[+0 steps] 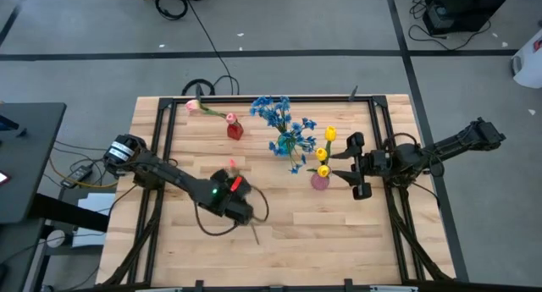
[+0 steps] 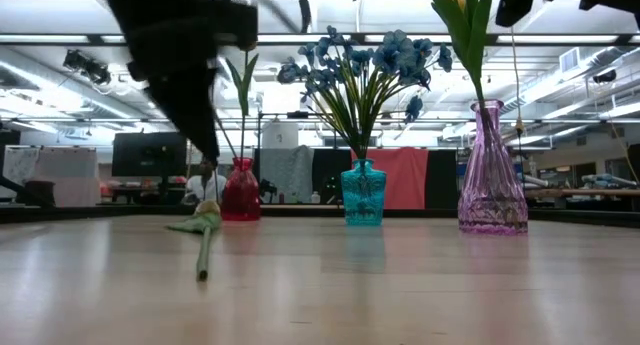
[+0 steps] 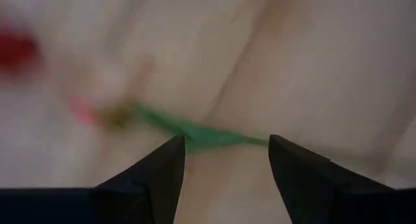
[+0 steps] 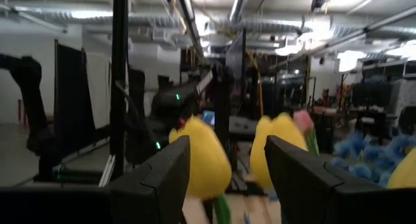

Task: Sort flowers into vase by color
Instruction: Put the pink tulip into the red flower vase

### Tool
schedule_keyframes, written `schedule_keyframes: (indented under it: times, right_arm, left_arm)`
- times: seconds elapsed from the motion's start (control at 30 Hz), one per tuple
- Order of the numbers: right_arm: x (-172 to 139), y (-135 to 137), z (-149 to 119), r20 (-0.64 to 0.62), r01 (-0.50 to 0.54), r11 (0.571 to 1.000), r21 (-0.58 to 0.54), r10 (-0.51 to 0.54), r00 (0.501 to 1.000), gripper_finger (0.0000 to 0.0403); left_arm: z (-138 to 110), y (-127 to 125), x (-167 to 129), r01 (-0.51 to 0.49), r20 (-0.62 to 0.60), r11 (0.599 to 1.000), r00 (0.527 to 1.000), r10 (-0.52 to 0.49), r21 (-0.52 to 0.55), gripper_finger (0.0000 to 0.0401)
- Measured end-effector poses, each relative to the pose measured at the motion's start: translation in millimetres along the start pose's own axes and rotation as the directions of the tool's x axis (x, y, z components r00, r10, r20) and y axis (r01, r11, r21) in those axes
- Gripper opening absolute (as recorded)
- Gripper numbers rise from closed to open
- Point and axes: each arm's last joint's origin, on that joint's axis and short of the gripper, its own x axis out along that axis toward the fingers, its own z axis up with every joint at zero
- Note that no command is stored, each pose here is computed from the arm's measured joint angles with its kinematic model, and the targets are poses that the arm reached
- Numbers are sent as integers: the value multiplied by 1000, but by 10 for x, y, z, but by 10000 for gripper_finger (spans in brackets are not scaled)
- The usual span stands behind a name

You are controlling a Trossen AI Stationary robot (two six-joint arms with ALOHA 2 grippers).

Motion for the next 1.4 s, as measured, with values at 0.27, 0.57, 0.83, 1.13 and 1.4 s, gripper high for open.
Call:
schedule_keyframes:
  times: [0.27, 0.57, 0.83, 1.13, 1.4]
  right_arm:
    - [-3, -12, 70, 70, 24, 996, -81, -18, 997, 211]
    - [2, -41, 79, 81, 52, 983, -174, -38, 996, 211]
    - [13, -125, 79, 88, 104, 977, -188, -89, 992, 211]
    - [40, -152, 47, 76, 118, 977, -177, -106, 991, 211]
    - [53, -145, 37, 77, 110, 977, -180, -98, 992, 211]
  left_arm:
    - [79, -65, 144, 64, -109, 739, 977, -184, -671, 211]
    - [76, -128, 434, -26, -212, 633, 952, -220, -774, 185]
    - [119, -22, 573, -79, -250, 652, 953, -174, -754, 168]
    - [71, 106, 741, -168, -335, 697, 936, -110, -697, 167]
    - [73, 130, 751, -162, -382, 726, 912, -148, -669, 161]
